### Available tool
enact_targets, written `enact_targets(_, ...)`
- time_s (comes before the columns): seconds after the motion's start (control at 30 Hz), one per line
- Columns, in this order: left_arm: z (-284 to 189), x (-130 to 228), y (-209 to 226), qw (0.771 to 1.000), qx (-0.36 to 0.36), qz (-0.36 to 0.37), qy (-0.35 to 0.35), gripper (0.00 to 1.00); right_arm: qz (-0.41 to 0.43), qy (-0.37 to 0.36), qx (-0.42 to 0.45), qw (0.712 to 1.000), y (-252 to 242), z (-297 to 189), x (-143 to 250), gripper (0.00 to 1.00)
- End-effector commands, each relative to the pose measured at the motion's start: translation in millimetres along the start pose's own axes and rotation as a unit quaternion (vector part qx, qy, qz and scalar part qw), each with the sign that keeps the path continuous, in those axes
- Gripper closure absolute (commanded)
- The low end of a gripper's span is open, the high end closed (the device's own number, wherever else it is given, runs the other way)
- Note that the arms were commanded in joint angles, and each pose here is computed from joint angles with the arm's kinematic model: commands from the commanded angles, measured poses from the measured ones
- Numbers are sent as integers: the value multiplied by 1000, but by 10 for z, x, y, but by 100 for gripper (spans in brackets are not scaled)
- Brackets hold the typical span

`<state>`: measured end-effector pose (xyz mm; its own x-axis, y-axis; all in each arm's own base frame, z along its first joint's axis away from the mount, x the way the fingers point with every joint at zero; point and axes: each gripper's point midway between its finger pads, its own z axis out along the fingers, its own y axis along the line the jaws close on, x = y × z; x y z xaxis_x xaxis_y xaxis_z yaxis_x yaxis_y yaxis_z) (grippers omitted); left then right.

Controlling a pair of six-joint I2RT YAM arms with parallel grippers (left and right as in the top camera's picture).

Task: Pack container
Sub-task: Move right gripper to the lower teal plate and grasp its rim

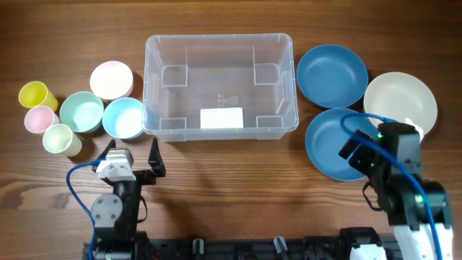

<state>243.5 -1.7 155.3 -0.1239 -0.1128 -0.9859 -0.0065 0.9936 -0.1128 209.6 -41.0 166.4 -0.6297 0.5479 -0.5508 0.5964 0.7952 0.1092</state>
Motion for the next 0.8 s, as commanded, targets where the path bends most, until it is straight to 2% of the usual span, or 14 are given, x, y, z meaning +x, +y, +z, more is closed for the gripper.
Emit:
enact_targets(0.0, 10, 44, -34, 1000, 10, 8, 5, 0, 95, -3, 59, 994, -180, 110, -86, 0)
enact_targets(0.23, 10, 44, -34, 1000, 10, 8, 5, 0, 135, 86, 103, 982, -412, 427, 41, 0)
enact_targets(0.37, 10, 44, -34, 1000, 10, 8, 5, 0, 132, 127, 89, 979, -553, 511, 66, 1)
enact_targets(0.57, 10, 44, -34, 1000, 10, 8, 5, 0, 115, 136, 41, 983, -600, 596, 45, 4)
enact_targets(0.77, 10, 44, -34, 1000, 10, 8, 5, 0, 98, 139, -2, 986, -530, 1023, 384, 15)
